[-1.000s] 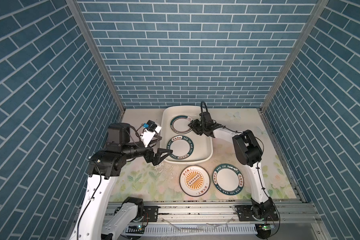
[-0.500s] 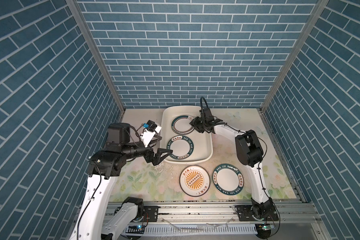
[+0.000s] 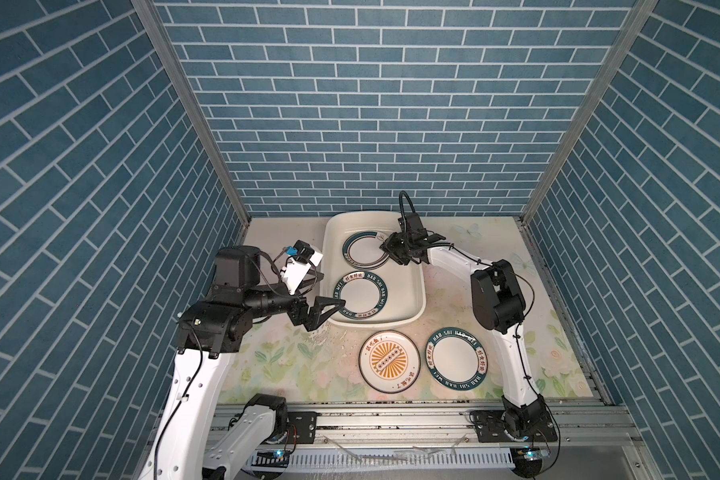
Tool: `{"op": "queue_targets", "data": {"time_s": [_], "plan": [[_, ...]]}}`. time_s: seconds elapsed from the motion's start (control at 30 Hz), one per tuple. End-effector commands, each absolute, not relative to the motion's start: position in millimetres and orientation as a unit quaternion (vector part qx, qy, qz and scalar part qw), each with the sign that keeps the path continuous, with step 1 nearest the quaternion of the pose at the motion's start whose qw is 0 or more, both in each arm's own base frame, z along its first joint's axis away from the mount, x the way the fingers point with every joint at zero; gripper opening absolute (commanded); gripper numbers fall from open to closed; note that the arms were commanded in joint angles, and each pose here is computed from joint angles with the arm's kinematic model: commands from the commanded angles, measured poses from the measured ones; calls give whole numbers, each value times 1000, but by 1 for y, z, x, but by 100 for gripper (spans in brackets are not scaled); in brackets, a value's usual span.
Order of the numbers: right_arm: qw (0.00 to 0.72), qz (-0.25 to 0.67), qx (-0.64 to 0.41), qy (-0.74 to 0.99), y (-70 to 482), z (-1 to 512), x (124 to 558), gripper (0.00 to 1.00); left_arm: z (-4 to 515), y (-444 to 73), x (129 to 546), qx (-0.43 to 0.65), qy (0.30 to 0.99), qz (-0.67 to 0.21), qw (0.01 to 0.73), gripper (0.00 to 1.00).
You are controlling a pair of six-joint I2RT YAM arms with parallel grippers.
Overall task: Place the plates into the plastic bin on the countertop
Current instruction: 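Lower the green-and-red plate flat onto the plate stack in the bin, then open the right gripper and lift it out of the bin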
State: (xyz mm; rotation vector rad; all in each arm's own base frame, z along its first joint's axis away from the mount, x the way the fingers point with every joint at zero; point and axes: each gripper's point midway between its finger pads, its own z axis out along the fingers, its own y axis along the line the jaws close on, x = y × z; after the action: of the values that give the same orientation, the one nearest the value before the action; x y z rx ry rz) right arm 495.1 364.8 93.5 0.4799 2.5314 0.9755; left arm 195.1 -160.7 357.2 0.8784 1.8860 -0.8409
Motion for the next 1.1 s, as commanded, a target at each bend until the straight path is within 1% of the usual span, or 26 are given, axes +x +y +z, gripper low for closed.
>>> {"op": "queue_targets", "data": {"time_s": [0.0,0.33,0.5,0.67,0.73,0.8,0.93,1.07], "plan": [[187,340,168,906,364,81,494,49,366,-160,189,361,750,-334,443,100],[177,339,173,908,360,75,484,49,368,-161,188,361,748,-337,444,100],[192,343,160,906,360,88,484,49,367,-160,188,362,749,-334,444,100],[234,360,105,897,366,140,489,47,364,-158,189,367,755,-325,436,100],[264,367,72,889,364,183,483,46,362,-156,188,370,758,-316,434,100],[288,345,39,892,354,210,473,46,363,-155,188,373,759,-308,436,99],[340,290,-15,894,317,262,442,46,364,-155,186,374,760,-310,433,100],[376,232,-35,897,267,292,400,45,360,-157,185,372,761,-318,426,100]]}}
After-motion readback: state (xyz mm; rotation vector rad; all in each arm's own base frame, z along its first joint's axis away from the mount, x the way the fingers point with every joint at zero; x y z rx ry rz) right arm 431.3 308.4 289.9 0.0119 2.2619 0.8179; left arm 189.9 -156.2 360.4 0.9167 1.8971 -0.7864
